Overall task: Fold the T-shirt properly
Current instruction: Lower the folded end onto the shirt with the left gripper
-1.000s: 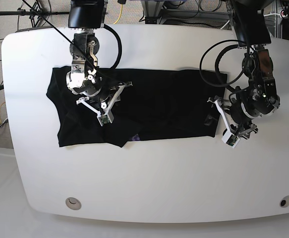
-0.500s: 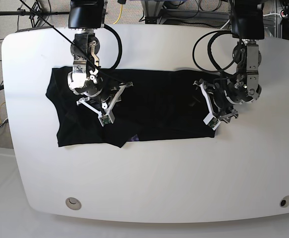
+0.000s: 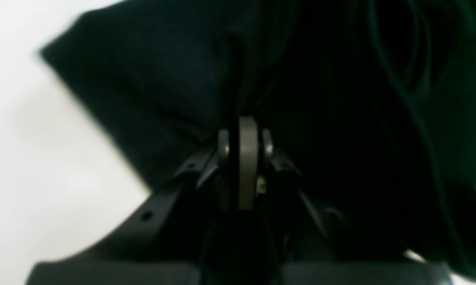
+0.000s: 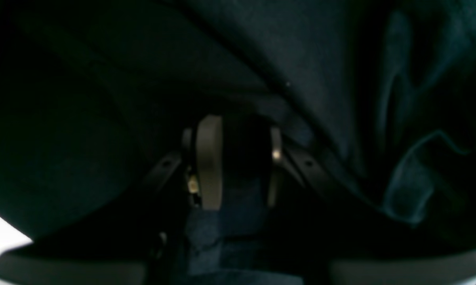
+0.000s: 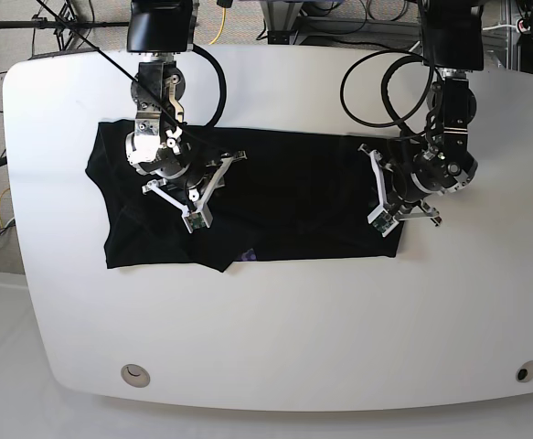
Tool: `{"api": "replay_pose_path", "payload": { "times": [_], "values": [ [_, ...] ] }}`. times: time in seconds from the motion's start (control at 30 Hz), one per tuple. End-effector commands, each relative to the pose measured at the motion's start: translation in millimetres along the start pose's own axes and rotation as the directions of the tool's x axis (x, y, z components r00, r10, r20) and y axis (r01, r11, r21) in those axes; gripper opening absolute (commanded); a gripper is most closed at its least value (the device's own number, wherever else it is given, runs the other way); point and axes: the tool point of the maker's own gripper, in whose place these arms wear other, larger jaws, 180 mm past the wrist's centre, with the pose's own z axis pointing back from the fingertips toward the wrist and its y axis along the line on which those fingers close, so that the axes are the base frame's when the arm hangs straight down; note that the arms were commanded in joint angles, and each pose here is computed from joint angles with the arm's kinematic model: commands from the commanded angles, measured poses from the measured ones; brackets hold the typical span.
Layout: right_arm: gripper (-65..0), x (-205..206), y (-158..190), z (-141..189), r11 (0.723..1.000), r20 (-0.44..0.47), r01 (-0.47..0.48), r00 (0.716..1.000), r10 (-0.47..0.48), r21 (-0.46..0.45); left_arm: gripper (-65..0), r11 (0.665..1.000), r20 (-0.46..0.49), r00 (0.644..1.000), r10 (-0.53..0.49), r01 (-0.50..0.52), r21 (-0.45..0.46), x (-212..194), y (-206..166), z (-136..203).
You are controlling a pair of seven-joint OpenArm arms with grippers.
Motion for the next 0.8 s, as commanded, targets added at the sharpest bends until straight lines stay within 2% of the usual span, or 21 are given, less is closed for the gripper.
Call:
{"api": "replay_pose_path", "payload": {
  "times": [0.0,0.27,0.33,0.6,0.77],
  "values": [
    [-49.8,-1,-1,1,1.0,-0.019,-0.008,1.0,0.008,-0.005,-64.4,0.999,0.067,0.997,-0.036,0.034,0.034,27,14,13],
    [-49.7,-1,0,1,1.0,-0.018,-0.008,1.0,0.008,-0.005,-56.3,1.0,0.142,0.99,0.003,-0.001,-0.014,48,11,24],
    [-49.9,-1,-4,2,1.0,-0.019,-0.015,1.0,0.014,-0.016,-51.0,0.997,0.164,0.986,0.033,-0.022,-0.072,51,-3,18],
    [-50.3,0,-5,2,1.0,-0.016,-0.016,1.0,0.016,-0.02,-57.0,0.988,0.169,0.985,0.022,0.005,-0.154,58,-30,6],
    [-50.5,11,-5,7,0.999,0.017,-0.022,1.0,0.023,-0.027,-56.9,0.991,0.123,0.992,0.03,-0.013,-0.135,45,-19,6]
  ]
}}
